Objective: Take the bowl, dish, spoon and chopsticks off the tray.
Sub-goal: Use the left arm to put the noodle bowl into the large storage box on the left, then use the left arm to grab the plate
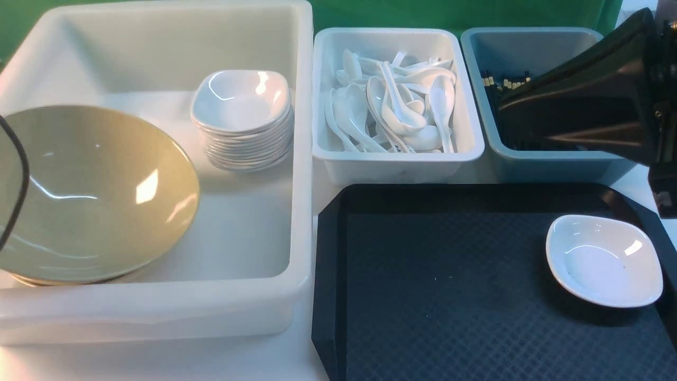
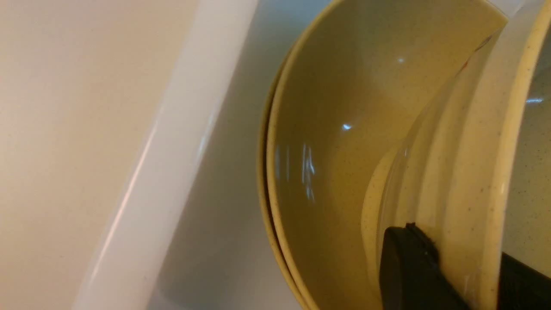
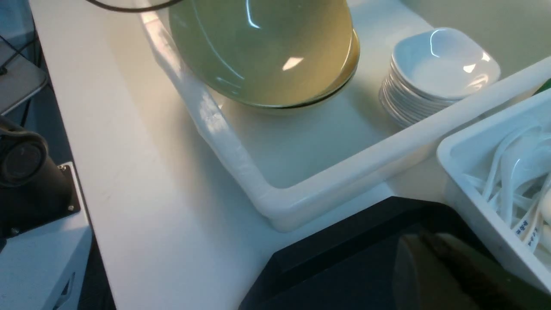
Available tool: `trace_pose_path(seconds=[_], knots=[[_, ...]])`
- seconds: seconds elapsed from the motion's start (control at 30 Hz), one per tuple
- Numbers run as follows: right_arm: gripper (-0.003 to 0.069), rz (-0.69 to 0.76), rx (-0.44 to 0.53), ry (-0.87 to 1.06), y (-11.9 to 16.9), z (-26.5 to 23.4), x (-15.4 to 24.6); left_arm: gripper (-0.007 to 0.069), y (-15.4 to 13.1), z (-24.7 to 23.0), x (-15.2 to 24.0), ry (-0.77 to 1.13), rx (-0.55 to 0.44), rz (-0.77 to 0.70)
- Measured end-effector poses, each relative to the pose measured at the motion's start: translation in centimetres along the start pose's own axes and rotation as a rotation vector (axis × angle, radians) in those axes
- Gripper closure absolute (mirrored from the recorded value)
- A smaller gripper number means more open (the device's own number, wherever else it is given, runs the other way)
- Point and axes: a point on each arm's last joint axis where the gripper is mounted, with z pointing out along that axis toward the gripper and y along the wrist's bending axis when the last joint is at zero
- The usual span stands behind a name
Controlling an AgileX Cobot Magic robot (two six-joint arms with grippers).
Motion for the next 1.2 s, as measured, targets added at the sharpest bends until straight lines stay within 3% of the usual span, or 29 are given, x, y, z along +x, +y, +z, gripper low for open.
trace_pose_path(seconds=[0.13, 0.43, 0.53, 0.7, 0.83, 0.97, 1.03, 1.2], knots=[[0.0622, 0.0, -0.007, 0.011, 0.1, 0.0, 0.1, 0.0508, 0.5, 1.0, -0.3, -0.019, -0.018, -0.005], [0.062, 0.0, -0.028, 0.045, 0.3, 0.0, 0.4, 0.009, 1.7, 2.7, 0.1, 0.094, -0.086, 0.005], [0.062, 0.0, -0.032, 0.053, 0.3, 0.0, 0.5, 0.0027, 1.5, 2.0, -0.3, 0.087, -0.107, 0.015], [0.062, -0.004, -0.035, 0.062, 0.3, 0.1, 0.6, 0.0028, -0.9, -1.0, -1.6, 0.021, -0.102, 0.093], [0.062, -0.008, -0.006, 0.115, -0.3, 0.8, 1.3, 0.0073, -7.5, -5.3, -1.8, -0.046, 0.018, 0.291], [0.0617, 0.017, 0.086, 0.244, -1.6, 1.9, 2.4, 0.0109, -14.9, -6.5, 1.5, 0.012, 0.219, 0.53], [0.0617, 0.047, 0.191, 0.35, -2.7, 1.9, 3.3, 0.0113, -18.5, -5.9, 4.2, 0.086, 0.289, 0.652], [0.0614, 0.127, 0.425, 0.507, -4.2, 0.5, 4.9, 0.0116, -25.2, -2.2, 10.0, 0.192, 0.312, 0.886]])
